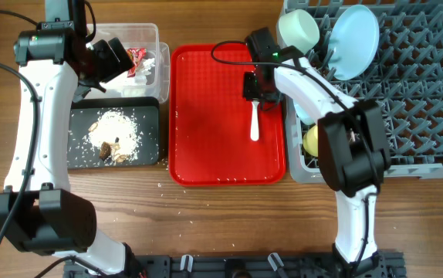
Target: Sort waste into correct bins and load items into the dishwasher rack
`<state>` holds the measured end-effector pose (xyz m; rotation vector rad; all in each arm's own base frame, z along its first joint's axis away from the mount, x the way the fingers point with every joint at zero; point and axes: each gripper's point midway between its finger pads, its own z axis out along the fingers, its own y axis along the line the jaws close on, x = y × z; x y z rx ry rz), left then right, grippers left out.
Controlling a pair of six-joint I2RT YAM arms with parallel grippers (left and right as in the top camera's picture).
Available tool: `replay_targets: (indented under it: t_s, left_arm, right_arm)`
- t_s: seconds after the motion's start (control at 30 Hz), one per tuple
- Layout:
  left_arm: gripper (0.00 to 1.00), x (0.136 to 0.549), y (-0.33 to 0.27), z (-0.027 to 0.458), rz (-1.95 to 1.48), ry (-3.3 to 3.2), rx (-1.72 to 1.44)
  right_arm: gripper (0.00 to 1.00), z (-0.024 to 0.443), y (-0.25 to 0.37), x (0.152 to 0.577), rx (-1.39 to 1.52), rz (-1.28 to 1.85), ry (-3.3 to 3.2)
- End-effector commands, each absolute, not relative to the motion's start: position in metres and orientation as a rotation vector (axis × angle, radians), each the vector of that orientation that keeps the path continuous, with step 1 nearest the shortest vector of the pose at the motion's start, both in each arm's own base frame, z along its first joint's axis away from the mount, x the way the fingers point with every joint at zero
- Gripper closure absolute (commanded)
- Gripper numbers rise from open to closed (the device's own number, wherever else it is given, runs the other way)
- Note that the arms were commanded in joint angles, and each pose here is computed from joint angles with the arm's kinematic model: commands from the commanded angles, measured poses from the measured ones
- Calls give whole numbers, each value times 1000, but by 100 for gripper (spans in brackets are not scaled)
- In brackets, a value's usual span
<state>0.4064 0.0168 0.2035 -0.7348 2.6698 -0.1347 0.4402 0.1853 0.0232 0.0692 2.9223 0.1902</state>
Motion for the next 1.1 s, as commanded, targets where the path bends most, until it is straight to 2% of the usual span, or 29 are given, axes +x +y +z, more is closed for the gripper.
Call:
replay_targets:
  t_s: [0.0,0.1,0.2,0.27,0.37,0.43,0.47,0.6,0.7,0.73,0.77,0.83,0.93,1.07]
  left_arm:
    - [0,407,19,212,-130,2641,-745]
    - [0,407,19,212,-130,2641,-745]
    - [0,407,19,212,-130,2641,-745]
    - [0,407,19,212,-130,2641,-745]
    - [0,407,19,212,-130,2641,-745]
    - [0,407,19,212,-130,2641,-745]
    - [0,407,19,212,-130,2641,-745]
    - [0,407,19,212,-130,2641,-745]
    - [0,407,19,212,-130,2641,-745]
    - [0,407,19,212,-130,2641,-745]
    - [0,407,19,212,-130,2641,-745]
    - [0,407,19,212,-130,2641,-745]
    - [0,407,19,212,-130,2641,-745]
    - [0,407,19,212,-130,2641,-745]
  right_arm:
    - [91,88,193,435,-51,293,2836]
    - [91,111,194,416,-119,348,2855]
    - [90,170,179,399,-150,377,2776]
    - [90,209,140,386,-87,293,2722]
    - [90,251,34,365,168,-70,2641]
    - [91,257,-30,358,323,-283,2617]
    - [91,254,-42,358,362,-311,2613]
    - [91,204,-88,362,527,-393,2620]
    - [85,164,-107,363,563,-404,2626]
    - [75,159,-107,365,566,-397,2629]
    - [57,157,-105,367,561,-375,2631]
    - [43,156,-99,369,551,-323,2637]
    - [37,185,-76,375,510,-134,2616]
    - [36,288,-52,353,412,16,2492]
